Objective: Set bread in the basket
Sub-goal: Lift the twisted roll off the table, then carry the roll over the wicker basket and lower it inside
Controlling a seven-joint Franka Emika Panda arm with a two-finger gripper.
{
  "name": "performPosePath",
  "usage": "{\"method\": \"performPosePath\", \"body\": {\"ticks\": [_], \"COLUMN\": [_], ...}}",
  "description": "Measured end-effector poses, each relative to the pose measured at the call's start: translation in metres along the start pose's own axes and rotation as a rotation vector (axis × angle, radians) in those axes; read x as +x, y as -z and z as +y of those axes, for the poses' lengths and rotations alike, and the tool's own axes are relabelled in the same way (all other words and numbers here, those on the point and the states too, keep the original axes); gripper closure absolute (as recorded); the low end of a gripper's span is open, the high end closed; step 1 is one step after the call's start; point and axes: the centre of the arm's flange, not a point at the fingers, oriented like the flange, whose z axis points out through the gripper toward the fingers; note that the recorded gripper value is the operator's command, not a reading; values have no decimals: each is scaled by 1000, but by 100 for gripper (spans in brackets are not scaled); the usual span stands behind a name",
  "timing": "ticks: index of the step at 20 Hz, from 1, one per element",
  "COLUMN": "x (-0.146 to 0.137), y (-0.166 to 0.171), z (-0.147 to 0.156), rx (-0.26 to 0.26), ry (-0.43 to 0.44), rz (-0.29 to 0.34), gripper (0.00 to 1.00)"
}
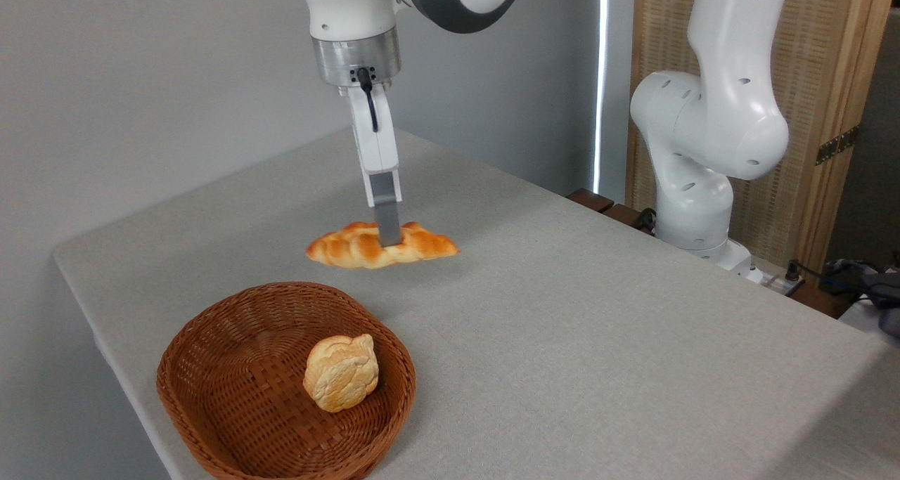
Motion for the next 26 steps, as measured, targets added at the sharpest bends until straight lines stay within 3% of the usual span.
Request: {"method": "performPosePath", "body": {"ticks": [9, 15, 21, 25, 26], "x": [-7, 3, 9, 12, 13], "y": [-6, -19, -22, -32, -35], "z": [-53, -84, -103, -109, -111], "rx": [72, 131, 119, 101, 98], "ry": [107, 302, 465, 519, 523], "rz": [101, 173, 210, 205, 201], "gripper": [64, 61, 32, 2, 0]}}
